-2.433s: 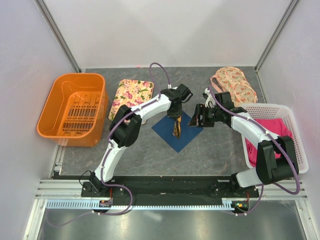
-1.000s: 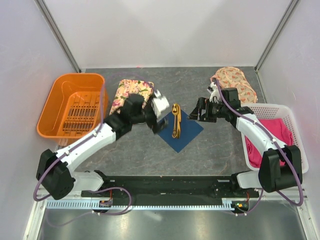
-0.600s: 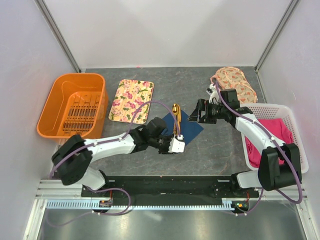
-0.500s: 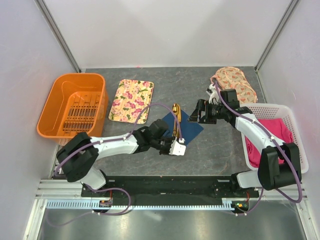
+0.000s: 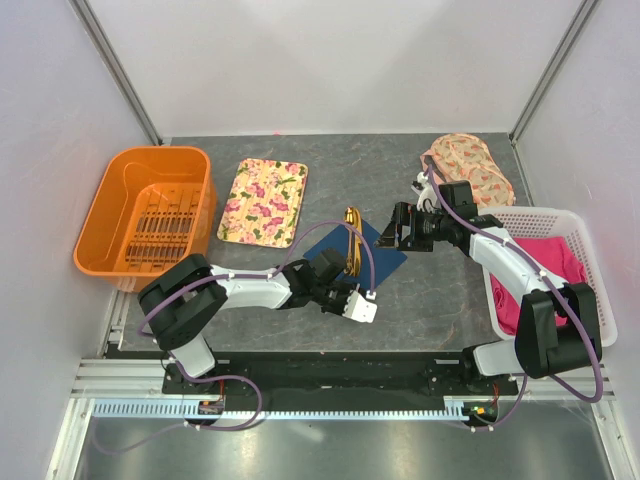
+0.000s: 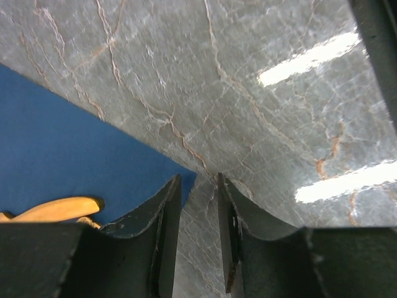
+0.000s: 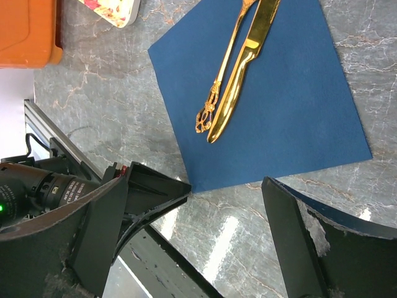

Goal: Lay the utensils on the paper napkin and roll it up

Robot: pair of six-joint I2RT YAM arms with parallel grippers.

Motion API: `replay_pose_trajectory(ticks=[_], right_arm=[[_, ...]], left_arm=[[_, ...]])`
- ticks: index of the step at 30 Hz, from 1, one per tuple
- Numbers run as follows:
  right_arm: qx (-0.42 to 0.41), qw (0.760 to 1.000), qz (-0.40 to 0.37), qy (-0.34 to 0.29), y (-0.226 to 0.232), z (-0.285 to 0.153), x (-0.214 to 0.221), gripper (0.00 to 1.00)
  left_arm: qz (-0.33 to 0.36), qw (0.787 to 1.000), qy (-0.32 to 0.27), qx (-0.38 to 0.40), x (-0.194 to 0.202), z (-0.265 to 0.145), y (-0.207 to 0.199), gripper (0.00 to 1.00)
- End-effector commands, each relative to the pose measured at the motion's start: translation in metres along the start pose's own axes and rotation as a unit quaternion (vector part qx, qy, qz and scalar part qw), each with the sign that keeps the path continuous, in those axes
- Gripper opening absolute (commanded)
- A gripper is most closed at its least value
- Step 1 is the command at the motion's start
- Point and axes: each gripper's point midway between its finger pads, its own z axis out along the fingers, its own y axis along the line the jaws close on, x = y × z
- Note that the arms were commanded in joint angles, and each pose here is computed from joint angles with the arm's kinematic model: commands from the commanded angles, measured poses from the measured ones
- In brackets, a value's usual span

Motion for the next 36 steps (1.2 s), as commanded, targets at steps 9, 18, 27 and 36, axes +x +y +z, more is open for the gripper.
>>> replay_pose_trajectory(ticks=[9,18,27,36], right_arm=[[-0.002,1.000,-0.010,-0.003,-0.002,0.000,-0.001,0.98],[-0.005,1.000,-0.009,-0.003,0.000,0.000,-0.001,0.98],[-0.007,1.000,-0.007,-0.001,0.001,0.000,0.000,0.98],[-0.007,1.000,-0.004,0.003,0.000,0.001,0.002,0.98]], left_arm=[[0.043,0.999,0.004,-0.010,-0.001,0.010,0.016,0.26],[0.039,0.999,-0.011,0.003,-0.010,0.005,0.004,0.03],[-0.020,0.999,-0.023,0.016,-0.040,-0.006,0.006,0.02],[-0.031,0.999,-0.024,0.002,-0.037,-0.015,0.039,0.02]])
